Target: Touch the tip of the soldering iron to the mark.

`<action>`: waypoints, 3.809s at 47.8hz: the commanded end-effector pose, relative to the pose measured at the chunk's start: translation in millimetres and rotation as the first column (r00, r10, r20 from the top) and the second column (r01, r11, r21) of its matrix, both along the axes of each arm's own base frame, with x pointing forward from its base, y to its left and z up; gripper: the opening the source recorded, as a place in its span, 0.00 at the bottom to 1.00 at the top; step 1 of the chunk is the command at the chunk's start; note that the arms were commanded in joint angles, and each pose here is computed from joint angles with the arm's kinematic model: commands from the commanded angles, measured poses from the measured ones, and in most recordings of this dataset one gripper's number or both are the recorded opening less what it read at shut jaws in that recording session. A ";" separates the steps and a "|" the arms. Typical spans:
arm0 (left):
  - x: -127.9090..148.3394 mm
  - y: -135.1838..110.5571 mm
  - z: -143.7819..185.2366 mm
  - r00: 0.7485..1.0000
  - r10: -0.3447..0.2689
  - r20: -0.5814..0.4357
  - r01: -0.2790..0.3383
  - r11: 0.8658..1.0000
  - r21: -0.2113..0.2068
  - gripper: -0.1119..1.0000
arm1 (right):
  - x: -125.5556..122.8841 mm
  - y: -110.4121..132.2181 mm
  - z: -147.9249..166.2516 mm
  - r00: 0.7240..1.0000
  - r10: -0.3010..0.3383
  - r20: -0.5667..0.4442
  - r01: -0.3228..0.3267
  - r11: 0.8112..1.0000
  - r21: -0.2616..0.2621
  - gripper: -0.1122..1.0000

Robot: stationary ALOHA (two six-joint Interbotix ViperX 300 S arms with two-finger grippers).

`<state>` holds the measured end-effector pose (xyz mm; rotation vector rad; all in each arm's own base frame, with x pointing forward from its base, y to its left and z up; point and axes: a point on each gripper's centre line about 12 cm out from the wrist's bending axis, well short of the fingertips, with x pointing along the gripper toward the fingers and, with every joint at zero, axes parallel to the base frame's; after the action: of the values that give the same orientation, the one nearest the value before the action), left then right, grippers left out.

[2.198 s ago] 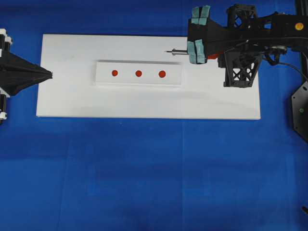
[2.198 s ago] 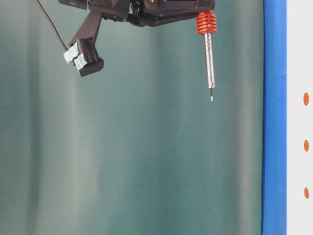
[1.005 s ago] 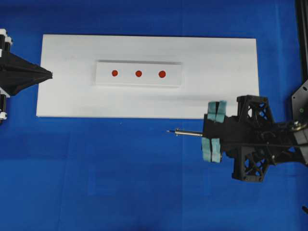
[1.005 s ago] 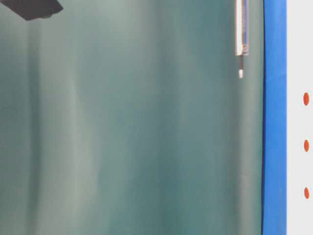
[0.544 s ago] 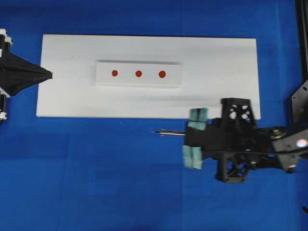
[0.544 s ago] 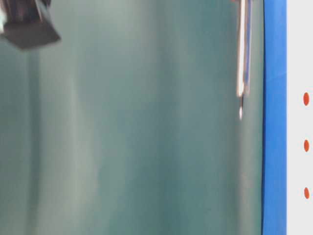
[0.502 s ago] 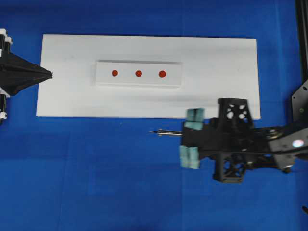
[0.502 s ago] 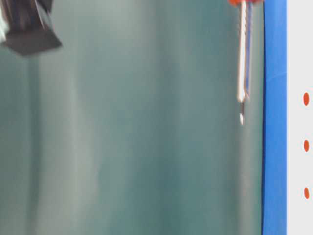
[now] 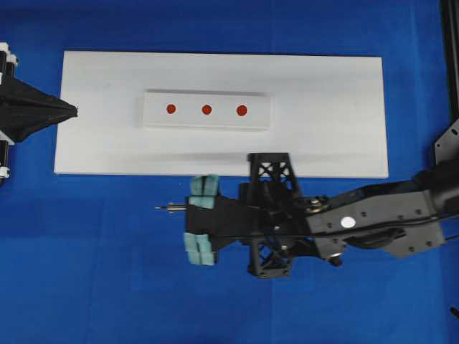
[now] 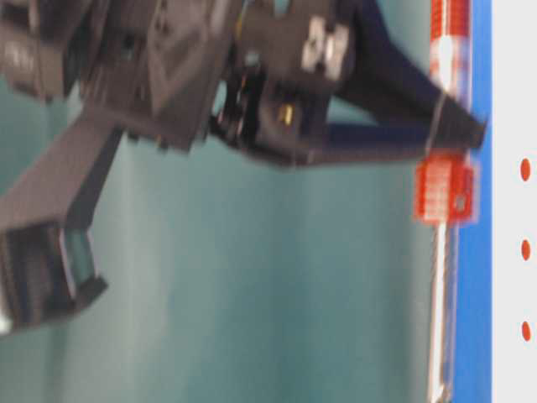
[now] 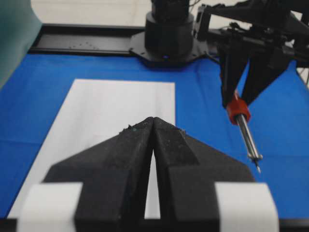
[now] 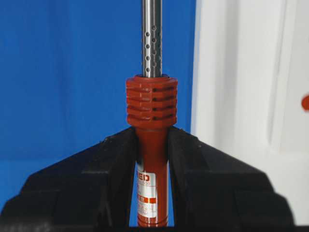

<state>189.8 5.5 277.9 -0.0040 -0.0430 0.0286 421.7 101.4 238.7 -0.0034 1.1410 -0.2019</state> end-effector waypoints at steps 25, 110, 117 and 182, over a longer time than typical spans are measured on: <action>-0.7 0.6 3.8 1.000 0.003 0.017 -0.003 1.000 -0.001 0.10 | 15.9 6.5 -22.9 0.999 0.005 0.044 -0.007 0.998 0.055 0.16; -0.9 0.6 1.2 1.000 0.003 0.006 -0.003 1.000 -0.001 0.10 | 28.2 16.9 -117.3 0.991 0.041 0.129 -0.063 0.983 0.173 0.88; -0.9 0.6 1.2 1.000 0.003 0.006 -0.003 1.000 -0.003 0.10 | 24.8 14.4 -97.6 0.990 0.031 0.136 -0.054 0.985 0.166 0.89; -1.7 -0.3 -2.9 1.000 -0.002 -0.006 0.002 1.000 -0.005 0.10 | -0.4 -153.4 16.8 0.956 -0.139 0.260 0.141 0.990 0.012 0.88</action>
<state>187.1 5.4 271.3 -0.0073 -0.0262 0.0287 425.7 -51.9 235.2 0.0921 0.9340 -0.3286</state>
